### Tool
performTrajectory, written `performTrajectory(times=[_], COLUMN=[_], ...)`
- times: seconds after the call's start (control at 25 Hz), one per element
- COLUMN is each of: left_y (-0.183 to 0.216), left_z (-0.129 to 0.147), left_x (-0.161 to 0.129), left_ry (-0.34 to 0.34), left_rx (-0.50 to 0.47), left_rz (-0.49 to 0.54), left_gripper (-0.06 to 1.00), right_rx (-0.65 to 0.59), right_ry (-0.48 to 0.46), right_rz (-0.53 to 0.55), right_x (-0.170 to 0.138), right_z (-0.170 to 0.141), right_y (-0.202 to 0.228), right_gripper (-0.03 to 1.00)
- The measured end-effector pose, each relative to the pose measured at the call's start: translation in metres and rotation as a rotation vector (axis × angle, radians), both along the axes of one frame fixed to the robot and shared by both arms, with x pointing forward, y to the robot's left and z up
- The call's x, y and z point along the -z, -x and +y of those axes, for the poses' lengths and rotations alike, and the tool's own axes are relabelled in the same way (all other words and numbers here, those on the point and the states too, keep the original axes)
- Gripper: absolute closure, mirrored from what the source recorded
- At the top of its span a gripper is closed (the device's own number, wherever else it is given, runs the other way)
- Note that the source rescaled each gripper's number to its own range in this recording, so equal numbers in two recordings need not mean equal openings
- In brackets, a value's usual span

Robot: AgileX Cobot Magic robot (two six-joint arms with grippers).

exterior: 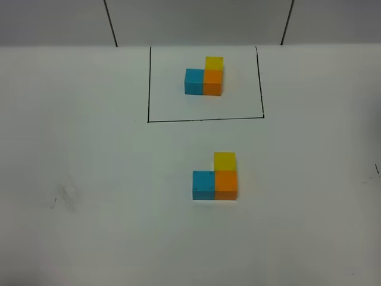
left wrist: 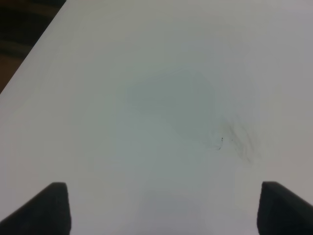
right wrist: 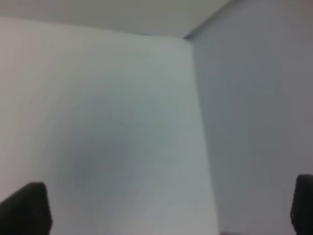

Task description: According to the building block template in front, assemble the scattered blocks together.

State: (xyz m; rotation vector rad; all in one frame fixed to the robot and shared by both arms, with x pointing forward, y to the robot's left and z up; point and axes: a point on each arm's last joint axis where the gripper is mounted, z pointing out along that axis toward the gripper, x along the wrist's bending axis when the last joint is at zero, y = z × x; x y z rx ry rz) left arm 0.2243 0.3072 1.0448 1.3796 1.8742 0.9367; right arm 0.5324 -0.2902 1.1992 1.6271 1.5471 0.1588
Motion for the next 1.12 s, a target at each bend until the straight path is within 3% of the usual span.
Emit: performTrajectory(times=[0.2, 0.32, 0.44, 0.76, 0.92, 1.12], left_y=[0.0, 0.0, 0.0, 0.0, 0.0, 0.0], left_z=[0.0, 0.0, 0.0, 0.0, 0.0, 0.0], left_x=[0.0, 0.0, 0.0, 0.0, 0.0, 0.0], left_ry=[0.0, 0.0, 0.0, 0.0, 0.0, 0.0], left_rx=[0.0, 0.0, 0.0, 0.0, 0.0, 0.0], left_rz=[0.0, 0.0, 0.0, 0.0, 0.0, 0.0], left_gripper=[0.2, 0.2, 0.2, 0.2, 0.2, 0.2], right_rx=[0.107, 0.106, 0.047, -0.155, -0.233, -0.291], right_ry=[0.099, 0.173, 0.19, 0.041, -0.048, -0.148], right_rz=[-0.051, -0.061, -0.095, -0.284, -0.364, -0.363], right_x=[-0.042, -0.062, -0.074, -0.067, -0.046, -0.005], right_z=[-0.062, -0.076, -0.072, -0.042, -0.029, -0.018], right_y=[0.057, 0.093, 0.13, 0.24, 0.282, 0.303], right_gripper=[-0.03, -0.03, -0.03, 0.0, 0.03, 0.11])
